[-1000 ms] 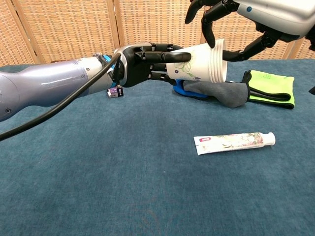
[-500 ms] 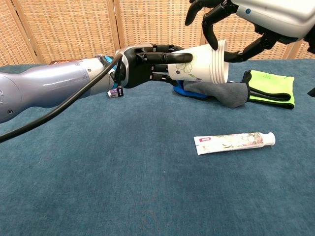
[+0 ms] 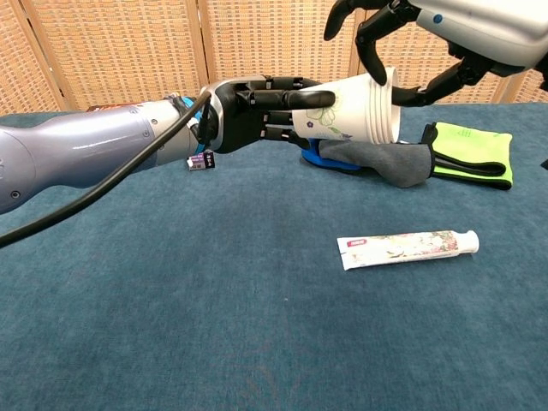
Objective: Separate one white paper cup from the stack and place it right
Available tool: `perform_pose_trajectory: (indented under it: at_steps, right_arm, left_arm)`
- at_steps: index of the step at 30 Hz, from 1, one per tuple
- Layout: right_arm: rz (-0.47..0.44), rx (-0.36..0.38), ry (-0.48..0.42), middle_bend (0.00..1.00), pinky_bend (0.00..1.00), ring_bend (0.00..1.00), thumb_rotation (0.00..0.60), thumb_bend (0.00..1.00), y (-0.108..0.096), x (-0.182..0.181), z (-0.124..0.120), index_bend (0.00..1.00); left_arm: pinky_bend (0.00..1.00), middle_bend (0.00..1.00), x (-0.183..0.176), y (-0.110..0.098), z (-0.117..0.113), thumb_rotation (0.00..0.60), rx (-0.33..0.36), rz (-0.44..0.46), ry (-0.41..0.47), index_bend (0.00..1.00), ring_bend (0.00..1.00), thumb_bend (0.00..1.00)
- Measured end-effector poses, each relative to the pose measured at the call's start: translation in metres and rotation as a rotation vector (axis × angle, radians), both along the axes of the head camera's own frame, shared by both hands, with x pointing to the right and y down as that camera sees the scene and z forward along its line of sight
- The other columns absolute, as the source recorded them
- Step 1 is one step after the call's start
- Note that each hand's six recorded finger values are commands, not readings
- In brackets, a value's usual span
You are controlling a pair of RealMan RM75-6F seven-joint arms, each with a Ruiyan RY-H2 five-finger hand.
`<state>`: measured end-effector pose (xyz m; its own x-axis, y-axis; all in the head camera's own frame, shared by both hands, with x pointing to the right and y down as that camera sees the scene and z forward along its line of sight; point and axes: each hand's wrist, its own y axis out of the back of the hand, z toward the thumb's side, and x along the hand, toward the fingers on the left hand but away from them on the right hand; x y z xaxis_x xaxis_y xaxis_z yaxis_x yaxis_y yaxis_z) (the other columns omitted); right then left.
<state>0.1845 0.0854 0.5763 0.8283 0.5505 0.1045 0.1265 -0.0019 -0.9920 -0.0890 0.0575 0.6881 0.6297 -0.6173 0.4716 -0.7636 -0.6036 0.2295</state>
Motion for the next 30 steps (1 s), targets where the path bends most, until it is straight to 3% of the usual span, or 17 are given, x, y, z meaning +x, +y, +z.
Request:
perform_pose_trajectory:
  at_steps: [12,18,24,30]
  right_arm:
    - [0.023,0.064,0.042,0.39,0.29,0.20,0.600,0.68,0.004,0.042,-0.012,0.68]
    - [0.040,0.075,0.100,0.39,0.29,0.20,0.600,0.68,0.010,0.069,-0.011,0.68]
    - [0.070,0.056,0.227,0.39,0.29,0.20,0.600,0.68,0.017,0.107,0.007,0.68]
    - [0.135,-0.002,0.379,0.39,0.29,0.20,0.600,0.68,0.018,0.141,0.036,0.68]
  left_arm:
    - [0.50,0.50,-0.038,-0.015,0.007,0.600,0.002,-0.056,-0.047,0.46,0.48,0.21]
    - [0.50,0.50,-0.082,-0.031,0.008,0.600,0.056,-0.071,-0.134,0.46,0.48,0.21]
    - [0.50,0.50,-0.150,-0.052,0.004,0.600,0.255,-0.001,-0.379,0.46,0.48,0.21]
    - [0.50,0.50,-0.206,-0.057,0.000,0.600,0.479,0.163,-0.689,0.46,0.48,0.21]
